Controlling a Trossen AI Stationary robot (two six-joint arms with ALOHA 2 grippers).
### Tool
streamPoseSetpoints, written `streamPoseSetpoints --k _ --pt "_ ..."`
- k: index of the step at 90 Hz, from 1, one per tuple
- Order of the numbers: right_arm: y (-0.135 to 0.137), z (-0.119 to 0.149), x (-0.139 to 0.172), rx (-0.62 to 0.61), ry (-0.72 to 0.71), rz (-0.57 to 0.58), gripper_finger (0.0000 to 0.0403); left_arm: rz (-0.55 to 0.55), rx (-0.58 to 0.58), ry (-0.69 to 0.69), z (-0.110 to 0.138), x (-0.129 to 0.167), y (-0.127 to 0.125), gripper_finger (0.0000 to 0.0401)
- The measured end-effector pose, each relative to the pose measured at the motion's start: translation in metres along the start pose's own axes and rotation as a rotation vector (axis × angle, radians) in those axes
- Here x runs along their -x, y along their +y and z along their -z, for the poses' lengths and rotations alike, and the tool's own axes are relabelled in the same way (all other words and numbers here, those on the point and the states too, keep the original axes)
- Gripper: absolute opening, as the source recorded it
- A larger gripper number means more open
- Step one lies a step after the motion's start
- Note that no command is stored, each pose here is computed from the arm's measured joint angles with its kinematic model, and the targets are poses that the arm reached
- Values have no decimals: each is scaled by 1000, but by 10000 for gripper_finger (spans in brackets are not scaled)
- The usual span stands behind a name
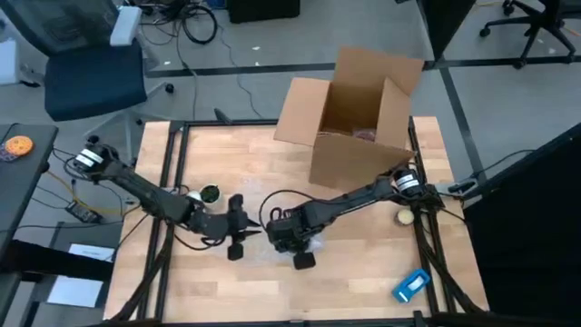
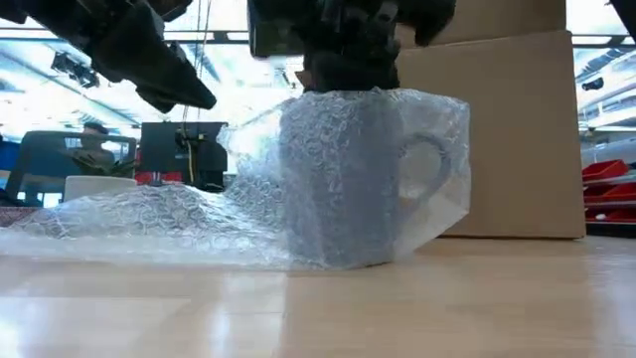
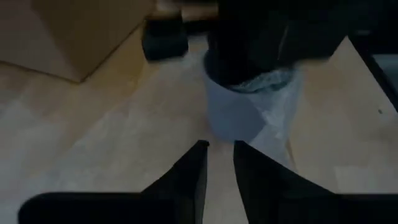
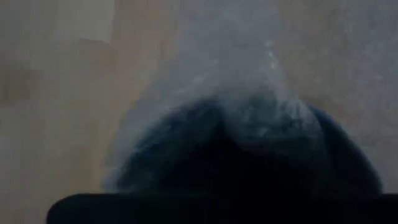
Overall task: Wrap mug
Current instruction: Wrap the purple mug with the bubble wrap
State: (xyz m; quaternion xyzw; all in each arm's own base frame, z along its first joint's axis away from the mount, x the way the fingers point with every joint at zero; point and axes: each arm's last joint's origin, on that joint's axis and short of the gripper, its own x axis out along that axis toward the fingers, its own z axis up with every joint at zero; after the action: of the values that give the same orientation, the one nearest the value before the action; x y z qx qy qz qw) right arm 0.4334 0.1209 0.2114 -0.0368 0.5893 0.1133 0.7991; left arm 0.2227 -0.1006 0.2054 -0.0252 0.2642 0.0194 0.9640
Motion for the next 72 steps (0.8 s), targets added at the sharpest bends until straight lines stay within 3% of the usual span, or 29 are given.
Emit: streamPoseSetpoints --k 25,54,72 --pt "4 -2 27 -70 63 33 0 -9 -30 46 6 -3 0 62" --pt "14 -30 73 -17 -165 118 0 2 -40 69 9 -2 -3 62" --pt "12 -31 62 -3 -188 109 0 11 -38 63 9 -1 -5 62"
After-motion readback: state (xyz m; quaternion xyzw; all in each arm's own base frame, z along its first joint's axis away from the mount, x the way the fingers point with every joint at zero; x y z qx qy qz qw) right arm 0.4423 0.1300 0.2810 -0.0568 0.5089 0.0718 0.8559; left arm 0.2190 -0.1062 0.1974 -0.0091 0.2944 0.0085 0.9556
